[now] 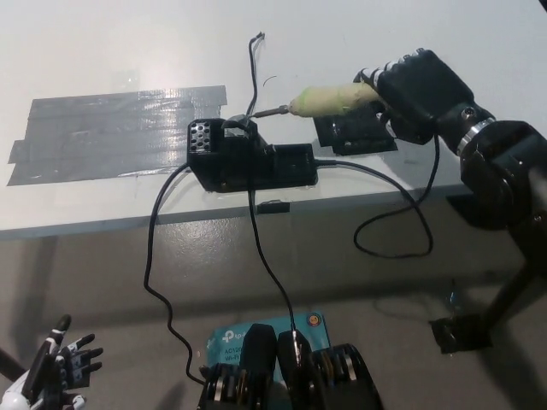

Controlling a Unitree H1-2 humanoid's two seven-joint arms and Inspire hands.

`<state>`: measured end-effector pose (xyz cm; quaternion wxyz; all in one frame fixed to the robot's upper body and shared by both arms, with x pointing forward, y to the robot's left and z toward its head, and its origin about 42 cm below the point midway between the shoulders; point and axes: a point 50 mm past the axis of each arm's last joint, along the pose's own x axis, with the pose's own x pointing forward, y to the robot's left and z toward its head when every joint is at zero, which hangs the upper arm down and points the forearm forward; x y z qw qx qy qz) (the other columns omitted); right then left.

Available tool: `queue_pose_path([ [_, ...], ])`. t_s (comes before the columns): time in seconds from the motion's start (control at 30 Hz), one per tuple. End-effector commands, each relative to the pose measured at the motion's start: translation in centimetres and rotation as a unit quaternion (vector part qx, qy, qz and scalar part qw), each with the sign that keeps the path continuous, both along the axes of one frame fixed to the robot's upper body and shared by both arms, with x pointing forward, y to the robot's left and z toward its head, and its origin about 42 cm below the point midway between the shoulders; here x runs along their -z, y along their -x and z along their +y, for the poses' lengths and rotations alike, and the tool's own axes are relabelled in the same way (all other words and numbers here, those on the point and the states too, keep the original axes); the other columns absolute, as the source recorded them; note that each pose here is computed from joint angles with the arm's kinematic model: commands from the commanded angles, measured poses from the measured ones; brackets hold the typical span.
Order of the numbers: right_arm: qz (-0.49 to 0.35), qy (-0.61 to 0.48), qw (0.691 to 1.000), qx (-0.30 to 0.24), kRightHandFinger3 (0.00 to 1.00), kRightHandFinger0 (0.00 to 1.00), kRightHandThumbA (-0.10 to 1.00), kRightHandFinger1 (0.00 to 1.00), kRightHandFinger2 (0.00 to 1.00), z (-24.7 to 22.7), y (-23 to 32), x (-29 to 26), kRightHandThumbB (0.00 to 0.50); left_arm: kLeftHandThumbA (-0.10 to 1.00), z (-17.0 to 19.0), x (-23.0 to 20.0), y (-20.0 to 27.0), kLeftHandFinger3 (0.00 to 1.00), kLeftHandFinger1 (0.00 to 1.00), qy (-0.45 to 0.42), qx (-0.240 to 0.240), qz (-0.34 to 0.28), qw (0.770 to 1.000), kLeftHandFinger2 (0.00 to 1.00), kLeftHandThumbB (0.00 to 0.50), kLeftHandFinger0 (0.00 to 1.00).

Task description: The robot uses its right hand to grab and lift the soldering gun kept on the middle of the table and puts it in its base

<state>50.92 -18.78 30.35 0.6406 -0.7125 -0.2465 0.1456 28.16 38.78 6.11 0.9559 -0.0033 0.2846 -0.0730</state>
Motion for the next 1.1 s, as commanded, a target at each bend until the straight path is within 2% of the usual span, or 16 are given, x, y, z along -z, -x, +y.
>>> queue_pose_path([
  [0.0, -0.052, -0.032, 0.998, -0.022, 0.14, 0.0, -0.1, 0.02, 0.41, 0.3, -0.4, -2.8, 0.0, 0.97, 0.9, -1.3, -0.6, 1.0, 1.0, -0.004, 0.009, -0.023, 1.0, 1.0, 0.241, 0.95],
  [0.03, -0.051, -0.029, 0.998, -0.023, 0.11, 0.0, -0.1, 0.06, 0.42, 0.2, -0.3, -2.9, 0.0, 0.97, 1.0, -1.4, -0.6, 1.0, 1.0, -0.005, 0.008, -0.023, 1.0, 1.0, 0.254, 0.96],
  [0.1, -0.053, -0.034, 0.998, -0.023, 0.04, 0.0, -0.1, 0.06, 0.41, 0.2, 0.0, -3.2, 0.012, 0.97, 1.0, -1.5, -0.6, 1.0, 1.0, -0.01, 0.007, -0.023, 1.0, 1.0, 0.253, 0.96],
  [0.17, -0.052, -0.035, 0.998, -0.02, 0.1, 0.0, -0.1, 0.07, 0.43, 0.1, 0.0, -3.4, 0.017, 0.99, 1.0, -1.6, -0.7, 1.0, 1.0, -0.011, 0.01, -0.023, 1.0, 1.0, 0.245, 0.97],
  [0.23, -0.049, -0.035, 0.998, -0.017, 0.13, 0.0, -0.1, 0.08, 0.45, 0.1, 0.3, -3.6, 0.0, 0.98, 1.2, -1.4, -0.8, 1.0, 1.0, -0.007, 0.01, -0.022, 1.0, 1.0, 0.27, 0.99],
  [0.33, -0.047, -0.04, 0.998, -0.017, 0.1, 0.0, -0.1, 0.09, 0.46, 0.1, 0.5, -3.6, 0.0, 0.97, 1.1, -1.4, -0.6, 1.0, 1.0, -0.008, 0.007, -0.021, 1.0, 1.0, 0.266, 0.96],
  [0.37, -0.049, -0.042, 0.998, -0.02, 0.06, 0.0, -0.1, 0.09, 0.45, 0.1, 0.6, -3.5, 0.0, 0.98, 1.1, -1.4, -0.5, 1.0, 1.0, -0.01, 0.007, -0.021, 1.0, 1.0, 0.267, 0.96],
  [0.53, -0.043, -0.05, 0.998, -0.02, 0.06, 0.0, -0.1, 0.09, 0.46, 0.0, 0.8, -3.3, 0.014, 0.98, 1.1, -1.1, -0.5, 1.0, 1.0, -0.008, 0.009, -0.021, 1.0, 1.0, 0.267, 0.96],
  [0.67, -0.041, -0.047, 0.998, -0.022, 0.09, 0.0, -0.1, 0.09, 0.46, 0.0, 1.0, -3.4, 0.0, 0.99, 1.1, -1.1, -0.6, 1.0, 1.0, -0.009, 0.01, -0.019, 1.0, 1.0, 0.266, 0.97],
  [0.7, -0.035, -0.051, 0.998, -0.02, 0.09, 0.0, -0.1, 0.08, 0.45, 0.0, 0.9, -3.1, 0.0, 0.98, 1.2, -1.1, -0.4, 1.0, 1.0, -0.012, 0.01, -0.017, 1.0, 1.0, 0.287, 0.96],
  [0.73, -0.037, -0.048, 0.998, -0.021, 0.1, 0.0, -0.1, 0.08, 0.46, 0.0, 1.0, -3.1, 0.0, 0.98, 1.2, -1.1, -0.4, 1.0, 1.0, -0.011, 0.01, -0.017, 1.0, 1.0, 0.286, 0.96],
  [0.83, -0.043, -0.056, 0.997, -0.026, 0.05, 0.0, -0.1, 0.04, 0.41, -0.1, 0.9, -2.8, 0.014, 0.98, 1.1, -1.2, -0.6, 1.0, 1.0, -0.007, 0.01, -0.021, 1.0, 1.0, 0.267, 0.97],
  [0.9, -0.041, -0.05, 0.998, -0.023, 0.04, 0.0, -0.1, 0.04, 0.42, -0.1, 0.7, -2.6, 0.01, 0.97, 1.1, -1.2, -0.6, 1.0, 1.0, -0.007, 0.008, -0.019, 1.0, 1.0, 0.276, 0.96],
  [1.0, -0.033, -0.042, 0.998, -0.019, 0.08, 0.0, -0.1, 0.05, 0.43, -0.2, 0.5, -2.2, 0.0, 0.97, 1.1, -1.0, -0.6, 1.0, 1.0, -0.012, 0.007, -0.02, 1.0, 1.0, 0.291, 0.94],
  [1.03, -0.035, -0.04, 0.998, -0.015, 0.12, 0.0, -0.1, 0.03, 0.41, -0.2, 0.4, -2.0, 0.003, 0.98, 1.1, -1.1, -0.6, 1.0, 1.0, -0.011, 0.008, -0.021, 1.0, 1.0, 0.273, 0.94],
  [1.07, -0.032, -0.037, 0.999, -0.008, 0.1, 0.0, -0.1, 0.01, 0.41, -0.3, 0.5, -1.8, 0.0, 0.99, 1.0, -1.1, -0.6, 1.0, 1.0, -0.011, 0.008, -0.02, 1.0, 1.0, 0.269, 0.94],
])
